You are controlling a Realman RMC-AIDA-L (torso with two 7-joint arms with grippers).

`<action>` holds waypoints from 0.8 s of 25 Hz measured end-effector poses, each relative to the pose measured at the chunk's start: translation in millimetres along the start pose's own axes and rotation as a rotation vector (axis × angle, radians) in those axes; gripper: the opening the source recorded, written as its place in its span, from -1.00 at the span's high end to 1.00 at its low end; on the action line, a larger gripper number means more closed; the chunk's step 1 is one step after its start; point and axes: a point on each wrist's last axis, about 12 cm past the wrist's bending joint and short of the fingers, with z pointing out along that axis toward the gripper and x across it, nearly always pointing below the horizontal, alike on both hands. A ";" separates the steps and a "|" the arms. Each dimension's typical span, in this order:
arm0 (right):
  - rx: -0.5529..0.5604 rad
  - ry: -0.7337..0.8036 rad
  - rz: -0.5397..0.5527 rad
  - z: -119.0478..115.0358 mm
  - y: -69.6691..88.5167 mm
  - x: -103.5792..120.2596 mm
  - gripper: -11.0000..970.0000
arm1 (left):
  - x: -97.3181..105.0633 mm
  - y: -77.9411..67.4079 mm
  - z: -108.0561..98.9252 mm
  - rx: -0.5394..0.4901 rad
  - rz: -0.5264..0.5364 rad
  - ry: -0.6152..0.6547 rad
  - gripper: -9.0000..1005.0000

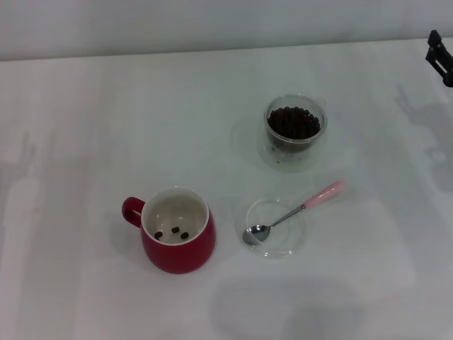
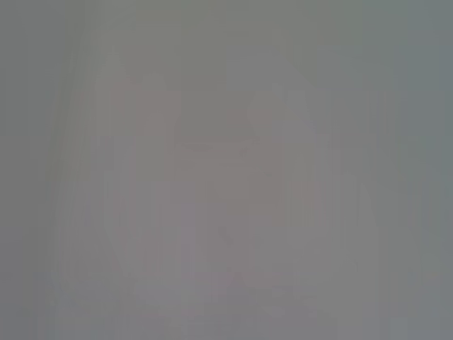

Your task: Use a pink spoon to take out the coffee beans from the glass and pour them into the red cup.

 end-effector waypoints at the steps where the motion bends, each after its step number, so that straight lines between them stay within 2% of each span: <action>1: 0.001 0.011 0.002 1.9 0.5 0.6 -0.80 | 0.0 -0.7 0.4 0.000 0.000 -0.001 -0.78; 7: 0.007 0.054 0.020 11.2 6.2 2.8 -0.81 | -1.5 -3.9 5.2 0.008 -0.001 -0.008 -0.78; 20: 0.075 0.106 0.062 23.4 2.5 4.1 -0.81 | -0.9 -8.9 25.9 0.002 -0.004 0.036 -0.78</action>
